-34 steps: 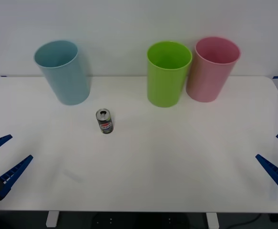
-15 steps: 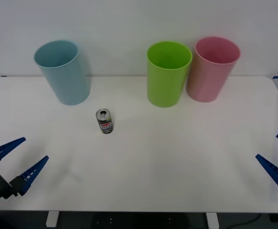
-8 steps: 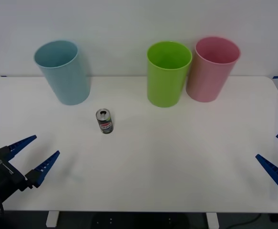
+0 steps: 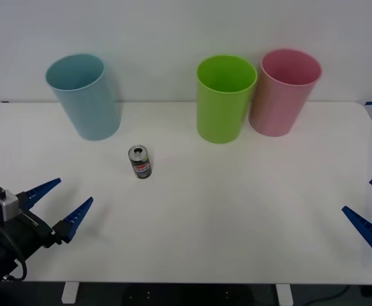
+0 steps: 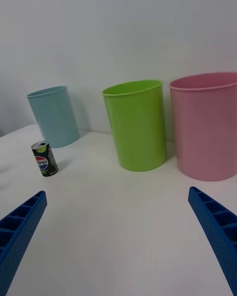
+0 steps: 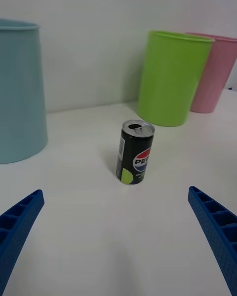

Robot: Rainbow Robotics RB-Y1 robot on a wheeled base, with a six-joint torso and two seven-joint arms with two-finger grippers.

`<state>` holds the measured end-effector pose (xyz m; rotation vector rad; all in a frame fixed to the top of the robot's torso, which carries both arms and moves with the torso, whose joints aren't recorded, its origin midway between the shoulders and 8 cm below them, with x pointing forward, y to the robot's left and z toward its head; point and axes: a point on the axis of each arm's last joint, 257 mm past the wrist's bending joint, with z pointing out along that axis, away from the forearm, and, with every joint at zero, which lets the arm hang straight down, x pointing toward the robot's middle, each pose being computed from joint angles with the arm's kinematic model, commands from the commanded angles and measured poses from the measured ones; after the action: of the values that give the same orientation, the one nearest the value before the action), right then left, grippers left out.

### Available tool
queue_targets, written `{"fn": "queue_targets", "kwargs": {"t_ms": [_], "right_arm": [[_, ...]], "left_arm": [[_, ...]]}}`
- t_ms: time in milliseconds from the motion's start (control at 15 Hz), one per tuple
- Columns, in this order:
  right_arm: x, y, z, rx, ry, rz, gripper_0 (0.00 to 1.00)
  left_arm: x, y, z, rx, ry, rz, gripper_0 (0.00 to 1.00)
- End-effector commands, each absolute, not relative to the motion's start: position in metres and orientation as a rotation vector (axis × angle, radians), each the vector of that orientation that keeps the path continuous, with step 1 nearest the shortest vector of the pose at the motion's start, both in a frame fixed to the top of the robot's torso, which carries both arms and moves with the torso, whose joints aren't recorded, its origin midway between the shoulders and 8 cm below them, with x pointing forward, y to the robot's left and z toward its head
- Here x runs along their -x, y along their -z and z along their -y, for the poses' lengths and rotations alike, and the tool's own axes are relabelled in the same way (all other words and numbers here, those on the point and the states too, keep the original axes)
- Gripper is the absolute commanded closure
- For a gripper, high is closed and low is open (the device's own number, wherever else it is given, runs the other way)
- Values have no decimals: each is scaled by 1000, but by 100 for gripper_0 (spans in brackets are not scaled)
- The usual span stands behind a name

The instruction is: Grasp the object on the table and drop it into the matching bin: aluminum can to the light blue bin, PET bottle to the pink bin.

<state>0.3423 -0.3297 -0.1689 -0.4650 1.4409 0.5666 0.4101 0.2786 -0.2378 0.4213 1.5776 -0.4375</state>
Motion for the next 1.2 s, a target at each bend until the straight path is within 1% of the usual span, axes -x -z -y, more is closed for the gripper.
{"fn": "queue_targets", "kwargs": {"t_ms": [67, 333, 800, 867, 1200], "right_arm": [[-342, 169, 330, 465, -567, -1441, 0], [-342, 169, 330, 465, -567, -1441, 0], [-342, 169, 330, 465, -567, -1441, 0], [-342, 169, 330, 465, -567, -1441, 0], [-342, 169, 330, 465, -567, -1441, 0]], "left_arm": [[-417, 245, -271, -413, 418, -1591, 0], [-429, 251, -257, -394, 408, -1602, 0], [-474, 265, -237, -371, 453, -1611, 0], [-482, 266, -234, -386, 443, -1616, 0], [-509, 277, -212, -403, 474, -1634, 0]]}}
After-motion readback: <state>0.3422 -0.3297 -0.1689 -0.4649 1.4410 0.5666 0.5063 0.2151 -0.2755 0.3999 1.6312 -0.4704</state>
